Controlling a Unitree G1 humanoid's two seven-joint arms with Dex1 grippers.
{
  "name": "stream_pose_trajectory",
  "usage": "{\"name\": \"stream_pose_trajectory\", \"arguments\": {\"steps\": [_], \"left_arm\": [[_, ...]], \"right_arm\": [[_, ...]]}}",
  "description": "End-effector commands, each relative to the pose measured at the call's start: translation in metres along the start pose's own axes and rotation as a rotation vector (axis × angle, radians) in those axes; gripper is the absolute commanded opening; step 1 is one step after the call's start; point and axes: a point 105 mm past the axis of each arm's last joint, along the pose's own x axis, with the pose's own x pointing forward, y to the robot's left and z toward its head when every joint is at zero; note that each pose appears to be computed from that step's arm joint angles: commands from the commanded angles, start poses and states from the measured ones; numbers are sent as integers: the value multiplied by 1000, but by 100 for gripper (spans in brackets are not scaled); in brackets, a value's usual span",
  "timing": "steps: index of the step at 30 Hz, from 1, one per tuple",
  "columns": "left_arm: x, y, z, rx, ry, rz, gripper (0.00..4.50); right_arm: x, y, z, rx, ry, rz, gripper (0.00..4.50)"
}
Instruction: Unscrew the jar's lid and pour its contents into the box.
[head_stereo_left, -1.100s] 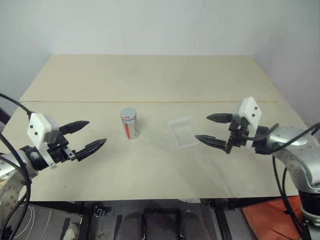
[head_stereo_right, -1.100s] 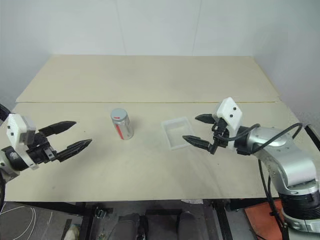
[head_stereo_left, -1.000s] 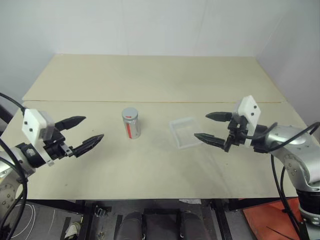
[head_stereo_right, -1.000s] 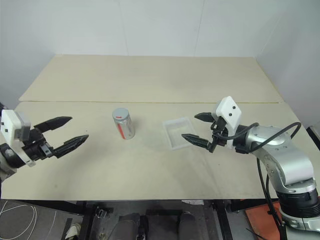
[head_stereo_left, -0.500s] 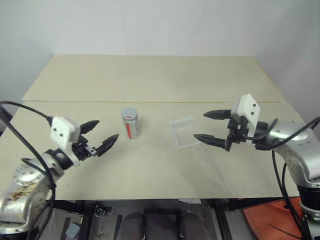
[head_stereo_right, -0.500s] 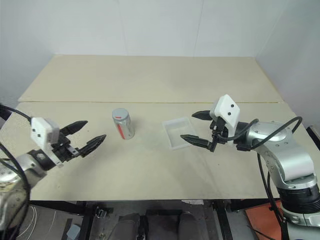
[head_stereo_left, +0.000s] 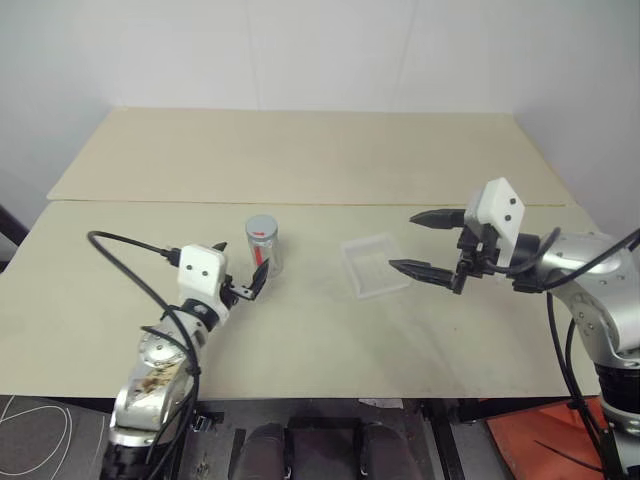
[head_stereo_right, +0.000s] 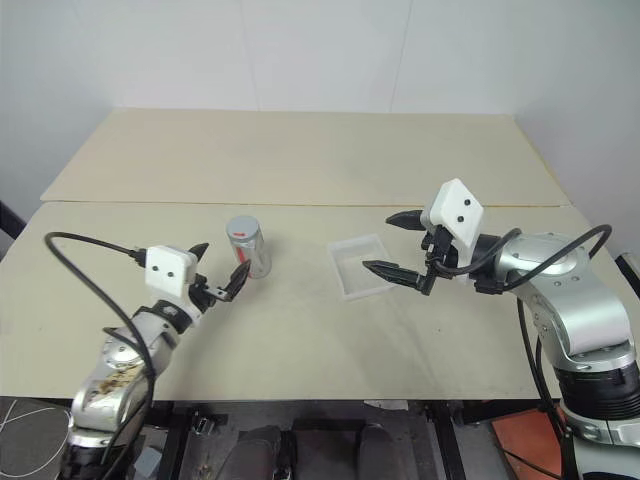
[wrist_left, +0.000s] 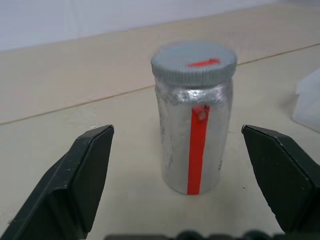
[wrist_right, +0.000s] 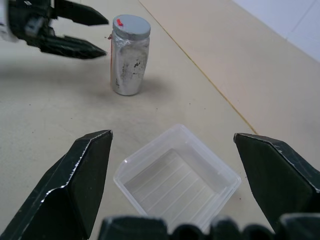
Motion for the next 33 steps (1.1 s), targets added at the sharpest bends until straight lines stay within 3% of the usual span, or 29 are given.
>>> {"name": "stream_pose_trajectory", "arguments": {"steps": [1, 24, 27, 33], "left_arm": [[6, -4, 12, 16, -64, 22, 444], [51, -8, 10, -29, -121, 61, 444], [53, -10, 7, -36, -110, 63, 385], [50, -10, 6, -41, -106, 73, 193]], "right_arm": [[-10, -5, 15, -58, -32, -45, 450], [-17, -2, 23, -84, -35, -61, 450], [-18, -1, 25, -84, -38, -58, 450], [-17, -1, 26, -84, -45, -57, 450]]}}
